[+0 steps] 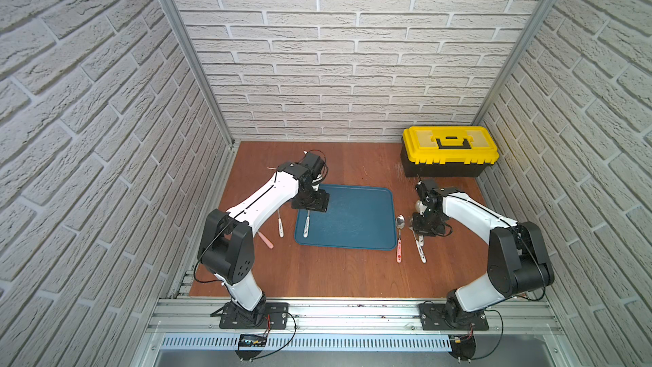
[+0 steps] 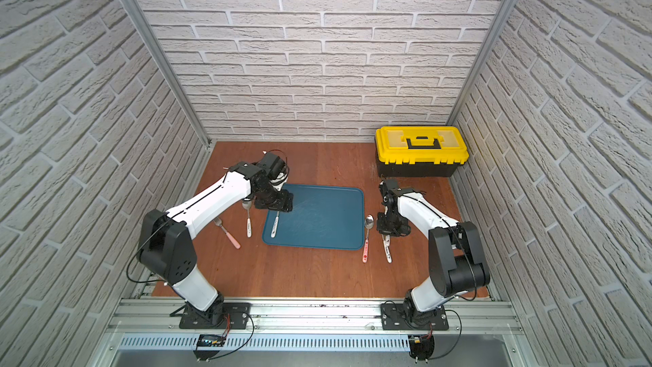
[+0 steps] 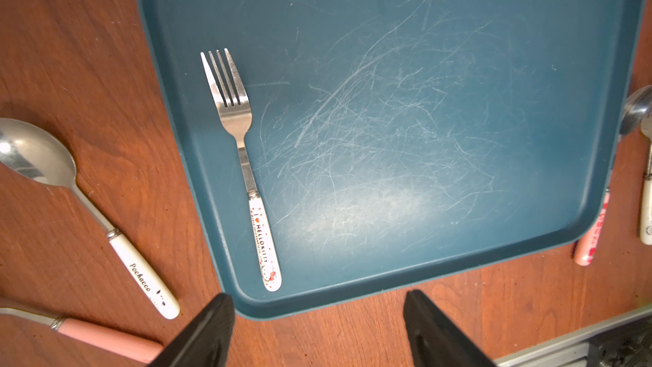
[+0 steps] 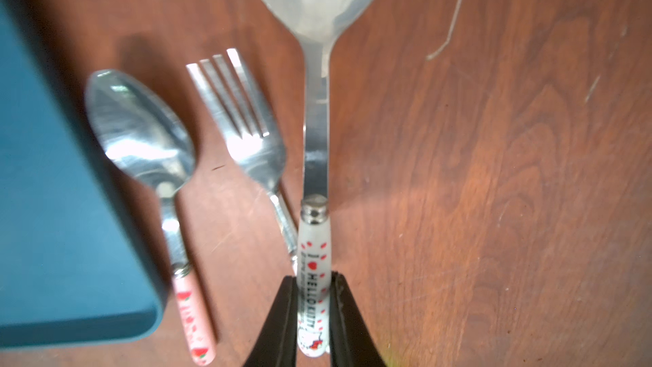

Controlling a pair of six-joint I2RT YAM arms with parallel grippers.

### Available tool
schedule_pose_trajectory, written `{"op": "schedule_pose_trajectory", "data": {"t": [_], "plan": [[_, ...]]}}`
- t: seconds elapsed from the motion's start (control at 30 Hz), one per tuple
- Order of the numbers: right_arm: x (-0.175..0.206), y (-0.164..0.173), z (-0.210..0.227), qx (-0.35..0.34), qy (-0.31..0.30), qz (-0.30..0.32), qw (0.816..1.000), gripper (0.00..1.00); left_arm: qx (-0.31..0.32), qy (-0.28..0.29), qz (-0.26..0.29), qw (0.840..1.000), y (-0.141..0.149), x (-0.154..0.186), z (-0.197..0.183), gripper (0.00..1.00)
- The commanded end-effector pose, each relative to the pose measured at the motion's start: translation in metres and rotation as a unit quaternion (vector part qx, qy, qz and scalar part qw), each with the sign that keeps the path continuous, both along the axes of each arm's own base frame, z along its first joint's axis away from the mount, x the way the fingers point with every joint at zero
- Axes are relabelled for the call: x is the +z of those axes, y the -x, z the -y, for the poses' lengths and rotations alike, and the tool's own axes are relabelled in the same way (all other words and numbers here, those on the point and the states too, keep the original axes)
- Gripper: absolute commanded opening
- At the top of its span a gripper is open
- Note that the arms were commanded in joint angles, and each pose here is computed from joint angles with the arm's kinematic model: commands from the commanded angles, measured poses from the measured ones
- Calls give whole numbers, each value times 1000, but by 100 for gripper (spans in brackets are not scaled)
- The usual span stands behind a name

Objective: Set the spoon and fork side by side
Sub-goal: Pick up the spoon from the center of the board, then place the spoon on the tray.

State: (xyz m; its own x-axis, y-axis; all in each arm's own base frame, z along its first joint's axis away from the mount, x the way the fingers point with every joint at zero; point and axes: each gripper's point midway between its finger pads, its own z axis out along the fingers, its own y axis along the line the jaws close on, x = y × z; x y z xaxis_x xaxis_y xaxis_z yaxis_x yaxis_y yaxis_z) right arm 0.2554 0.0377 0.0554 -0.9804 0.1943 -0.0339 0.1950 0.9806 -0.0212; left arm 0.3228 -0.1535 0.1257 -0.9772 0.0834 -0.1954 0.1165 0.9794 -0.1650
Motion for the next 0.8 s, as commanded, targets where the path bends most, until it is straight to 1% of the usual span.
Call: {"op": "schedule_pose_trajectory", "data": {"t": [0.0,0.1,0.2,0.37,0.47,0.63,0.73,0.77], "plan": [[35,-15,-27,13,-26,49,998,15,14,-3,27,1000,-2,15,-11,80],[48,-24,-63,37,-49,68,996,15,39,0,38,999,-3,22,-23,80],[52,-31,-104,59,-78,80,992,15,61,11,46,997,-1,29,-35,80],[43,-39,-164,95,-108,73,987,16,83,21,56,995,4,38,-51,80],[37,-45,-202,99,-143,69,982,16,92,24,59,994,6,40,-57,80],[29,-51,-264,112,-184,64,975,16,104,27,59,992,8,42,-64,80],[27,-55,-297,120,-198,65,971,16,107,28,62,992,8,42,-66,80],[21,-55,-304,122,-197,60,971,16,108,29,61,992,8,41,-67,80]]}}
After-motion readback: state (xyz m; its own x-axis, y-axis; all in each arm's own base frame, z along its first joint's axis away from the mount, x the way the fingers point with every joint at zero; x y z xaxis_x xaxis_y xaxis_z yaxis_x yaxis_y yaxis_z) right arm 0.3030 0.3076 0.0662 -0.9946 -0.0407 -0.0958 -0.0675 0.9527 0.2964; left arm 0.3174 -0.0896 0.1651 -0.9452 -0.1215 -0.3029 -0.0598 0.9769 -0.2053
